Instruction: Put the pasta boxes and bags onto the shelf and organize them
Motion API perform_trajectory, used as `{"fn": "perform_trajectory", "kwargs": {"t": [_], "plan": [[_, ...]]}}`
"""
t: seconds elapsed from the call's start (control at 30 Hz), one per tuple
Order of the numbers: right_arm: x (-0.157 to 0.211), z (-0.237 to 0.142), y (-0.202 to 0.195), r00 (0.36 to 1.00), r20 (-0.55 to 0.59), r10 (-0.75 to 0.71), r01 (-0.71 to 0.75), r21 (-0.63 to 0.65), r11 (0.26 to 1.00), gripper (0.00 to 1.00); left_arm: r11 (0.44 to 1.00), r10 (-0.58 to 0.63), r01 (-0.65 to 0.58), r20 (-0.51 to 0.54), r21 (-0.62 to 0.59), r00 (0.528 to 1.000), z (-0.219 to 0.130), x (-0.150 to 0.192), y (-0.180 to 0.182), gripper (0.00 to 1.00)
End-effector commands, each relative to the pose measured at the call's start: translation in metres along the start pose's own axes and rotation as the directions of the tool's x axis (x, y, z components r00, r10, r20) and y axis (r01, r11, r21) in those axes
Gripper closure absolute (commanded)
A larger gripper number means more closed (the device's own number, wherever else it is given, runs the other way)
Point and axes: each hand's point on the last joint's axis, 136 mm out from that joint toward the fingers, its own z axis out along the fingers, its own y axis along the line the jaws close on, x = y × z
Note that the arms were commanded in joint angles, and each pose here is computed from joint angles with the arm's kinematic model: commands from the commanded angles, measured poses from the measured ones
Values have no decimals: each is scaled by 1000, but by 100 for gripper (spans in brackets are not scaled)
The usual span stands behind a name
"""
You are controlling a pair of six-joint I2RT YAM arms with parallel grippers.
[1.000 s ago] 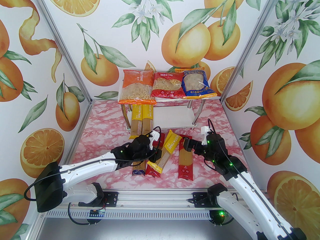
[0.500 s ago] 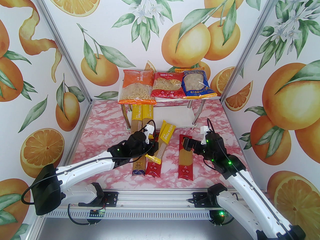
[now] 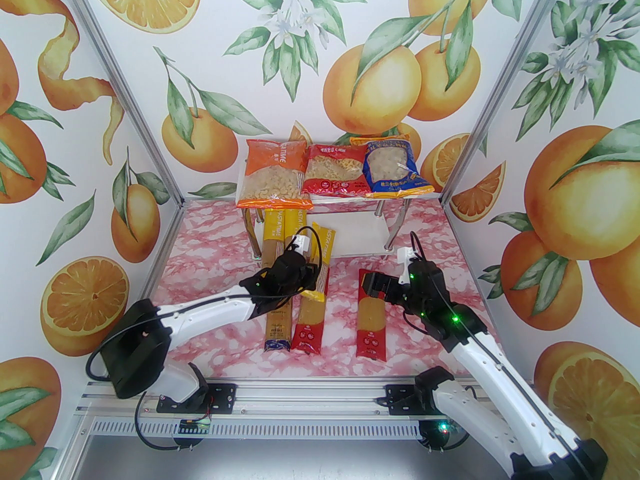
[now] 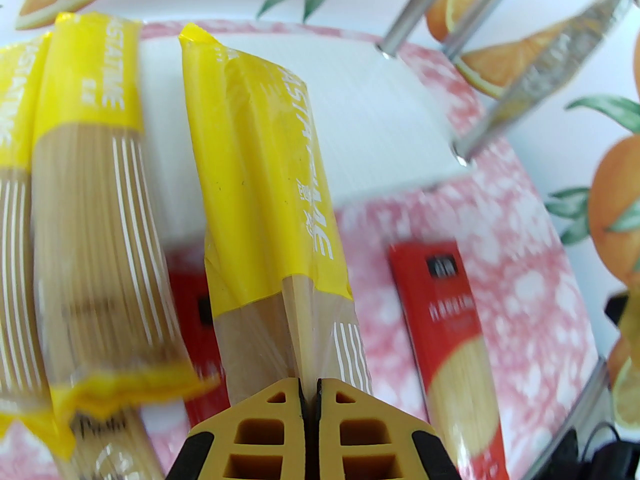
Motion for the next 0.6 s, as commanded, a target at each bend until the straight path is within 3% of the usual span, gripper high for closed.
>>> {"fn": "perform_trajectory", "kwargs": {"t": [0.0,0.57], "plan": [[-10,-4,11,1000,29,-1,2,-41,999,0,990,-81,41,306,133,949,-12,-101,-42,100],[-9,-4,10,1000,21,-16,17,-37,999,0,987,-161,152,371,54,915,34,-107,-19,100]]}}
